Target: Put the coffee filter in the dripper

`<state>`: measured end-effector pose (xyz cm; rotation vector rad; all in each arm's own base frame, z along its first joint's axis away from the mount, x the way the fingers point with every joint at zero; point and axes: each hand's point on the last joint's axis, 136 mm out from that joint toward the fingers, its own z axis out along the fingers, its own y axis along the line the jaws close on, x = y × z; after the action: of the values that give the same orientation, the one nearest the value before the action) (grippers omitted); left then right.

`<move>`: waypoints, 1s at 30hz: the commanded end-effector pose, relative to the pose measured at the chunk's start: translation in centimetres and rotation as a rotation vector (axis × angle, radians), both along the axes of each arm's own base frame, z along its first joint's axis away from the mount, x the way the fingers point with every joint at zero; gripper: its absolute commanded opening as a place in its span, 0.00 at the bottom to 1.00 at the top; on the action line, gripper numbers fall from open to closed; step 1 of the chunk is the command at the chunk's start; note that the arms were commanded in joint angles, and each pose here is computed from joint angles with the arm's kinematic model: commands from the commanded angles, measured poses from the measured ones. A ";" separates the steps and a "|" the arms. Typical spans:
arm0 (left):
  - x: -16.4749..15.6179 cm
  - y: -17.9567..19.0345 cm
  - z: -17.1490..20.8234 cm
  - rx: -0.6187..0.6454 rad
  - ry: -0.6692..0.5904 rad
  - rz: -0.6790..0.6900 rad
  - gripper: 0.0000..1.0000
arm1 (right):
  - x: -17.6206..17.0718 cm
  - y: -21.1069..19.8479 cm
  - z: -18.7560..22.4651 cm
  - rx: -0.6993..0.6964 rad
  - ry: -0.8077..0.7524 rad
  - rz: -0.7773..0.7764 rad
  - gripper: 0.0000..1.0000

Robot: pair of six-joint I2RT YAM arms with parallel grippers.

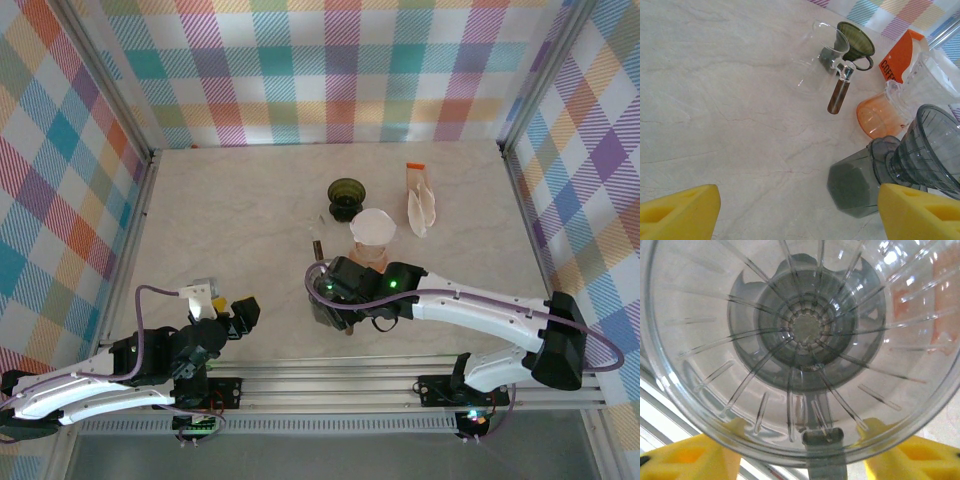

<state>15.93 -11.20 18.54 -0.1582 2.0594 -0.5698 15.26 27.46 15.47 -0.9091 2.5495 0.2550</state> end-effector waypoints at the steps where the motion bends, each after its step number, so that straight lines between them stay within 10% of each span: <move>1: 0.0 -0.2 -0.1 0.002 -0.002 -0.005 0.83 | -0.1 -0.3 1.4 0.048 -0.024 -0.011 0.71; 14: 0.8 -3.5 0.0 0.105 0.005 -0.034 0.83 | 2.8 -3.5 7.3 0.157 -0.256 -0.125 0.79; 21: 1.2 -5.7 0.3 0.169 0.005 -0.067 0.91 | 11.6 -7.1 12.4 0.279 -0.418 -0.330 0.81; 30: 1.7 -4.3 0.0 0.226 0.031 0.001 1.00 | 21.9 -16.6 10.1 0.416 -0.255 -0.701 0.87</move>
<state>17.25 -16.73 17.46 0.0351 2.1517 -0.3543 35.18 11.68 26.24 0.0362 2.2624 0.2562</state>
